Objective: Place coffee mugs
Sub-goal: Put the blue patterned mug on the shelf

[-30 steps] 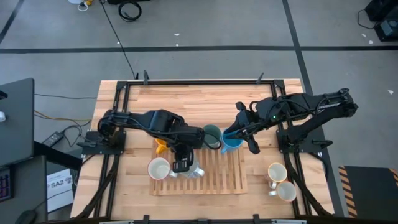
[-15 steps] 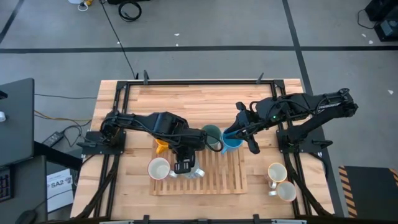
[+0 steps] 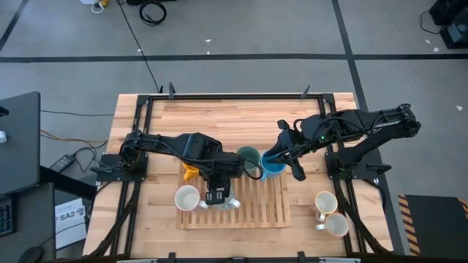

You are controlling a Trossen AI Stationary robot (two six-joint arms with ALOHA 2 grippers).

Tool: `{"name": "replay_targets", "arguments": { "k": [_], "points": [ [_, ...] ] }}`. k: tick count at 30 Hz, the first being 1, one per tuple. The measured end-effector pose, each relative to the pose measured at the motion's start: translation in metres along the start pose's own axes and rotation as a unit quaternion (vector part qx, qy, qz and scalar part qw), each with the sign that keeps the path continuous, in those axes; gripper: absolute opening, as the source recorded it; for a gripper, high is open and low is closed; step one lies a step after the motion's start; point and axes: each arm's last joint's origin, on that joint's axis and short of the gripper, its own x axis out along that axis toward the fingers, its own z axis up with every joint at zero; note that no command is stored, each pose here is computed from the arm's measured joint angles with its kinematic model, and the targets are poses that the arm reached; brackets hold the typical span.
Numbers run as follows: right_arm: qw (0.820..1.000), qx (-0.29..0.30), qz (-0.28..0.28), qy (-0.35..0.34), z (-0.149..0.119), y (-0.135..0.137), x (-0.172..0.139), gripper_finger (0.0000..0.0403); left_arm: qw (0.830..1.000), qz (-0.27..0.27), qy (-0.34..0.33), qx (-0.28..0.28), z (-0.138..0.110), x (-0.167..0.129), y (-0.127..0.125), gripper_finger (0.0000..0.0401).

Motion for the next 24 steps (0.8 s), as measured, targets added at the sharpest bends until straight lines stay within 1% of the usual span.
{"name": "replay_targets", "arguments": {
  "k": [24],
  "points": [
    [1.0, 0.0, 0.0, 0.0, 0.0, 0.0, 0.0, 0.009, 1.0, -0.012, 0.006, 0.0, -0.0006, -0.0001, -0.0007, 0.0032]
  ]
}}
